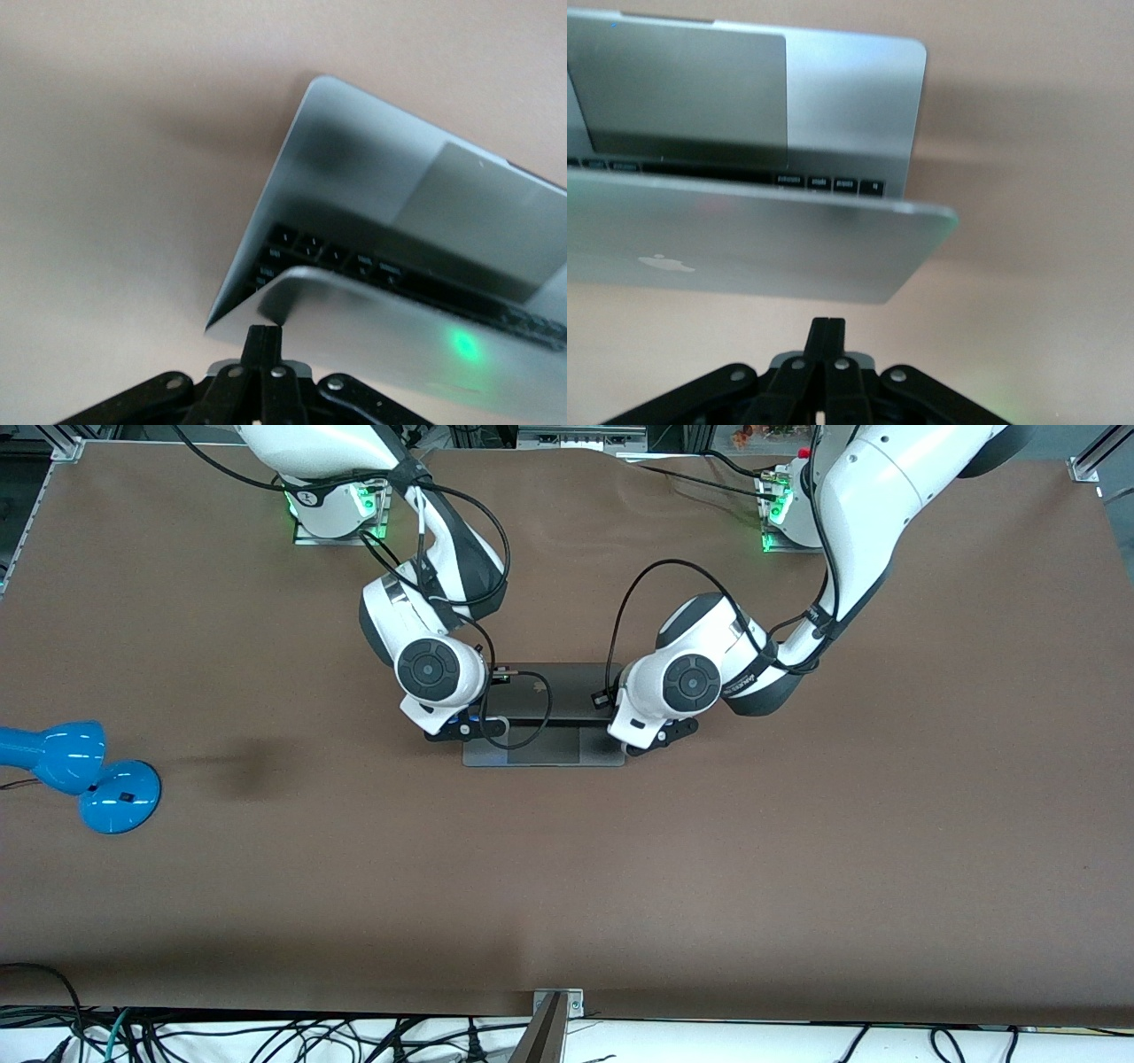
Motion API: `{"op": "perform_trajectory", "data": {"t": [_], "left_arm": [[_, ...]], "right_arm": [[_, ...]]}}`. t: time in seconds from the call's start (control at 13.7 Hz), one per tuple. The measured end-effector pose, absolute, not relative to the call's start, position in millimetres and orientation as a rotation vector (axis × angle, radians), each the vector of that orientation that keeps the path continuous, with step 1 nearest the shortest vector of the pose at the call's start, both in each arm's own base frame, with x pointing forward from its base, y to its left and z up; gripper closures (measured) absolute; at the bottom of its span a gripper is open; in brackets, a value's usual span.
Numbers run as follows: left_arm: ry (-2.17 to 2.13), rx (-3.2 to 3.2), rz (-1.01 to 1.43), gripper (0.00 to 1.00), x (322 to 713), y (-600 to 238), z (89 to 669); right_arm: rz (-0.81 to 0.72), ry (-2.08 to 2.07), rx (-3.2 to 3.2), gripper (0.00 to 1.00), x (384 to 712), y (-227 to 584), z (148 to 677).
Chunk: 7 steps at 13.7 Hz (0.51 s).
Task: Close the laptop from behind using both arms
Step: 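Push the lid down with both grippers until the laptop closes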
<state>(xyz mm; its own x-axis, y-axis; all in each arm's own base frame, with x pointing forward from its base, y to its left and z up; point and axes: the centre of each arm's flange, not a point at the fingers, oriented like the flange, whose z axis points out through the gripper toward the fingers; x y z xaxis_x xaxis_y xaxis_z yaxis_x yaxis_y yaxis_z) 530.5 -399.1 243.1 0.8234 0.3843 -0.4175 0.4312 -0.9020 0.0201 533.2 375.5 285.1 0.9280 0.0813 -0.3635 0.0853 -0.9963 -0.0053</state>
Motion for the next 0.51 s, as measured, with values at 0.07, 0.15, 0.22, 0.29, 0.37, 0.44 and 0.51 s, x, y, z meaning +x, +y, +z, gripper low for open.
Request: {"op": "perform_trajectory", "data": {"t": [0.07,0.15,0.22,0.29,0.37,0.44,0.51], "left_arm": [[0.655,2.902,-0.617,0.99,531,-400,235],[0.658,2.911,-0.611,0.99,532,-403,228],[0.659,2.915,-0.612,0.99,532,-405,223],[0.661,2.912,-0.611,0.99,534,-406,220],[0.667,2.901,-0.601,0.99,537,-408,216],[0.673,2.893,-0.596,0.99,539,-408,213],[0.678,2.888,-0.596,0.99,540,-407,210]], "right_arm": [[-0.562,0.13,3.079,0.99,537,376,278],[-0.543,0.126,3.086,0.99,540,377,269],[-0.521,0.12,3.094,0.99,543,378,258],[-0.503,0.114,3.101,0.99,546,379,245],[-0.492,0.109,3.104,0.99,548,380,233],[-0.489,0.107,3.104,0.99,549,380,223],[-0.481,0.109,3.103,0.99,550,380,217]]}}
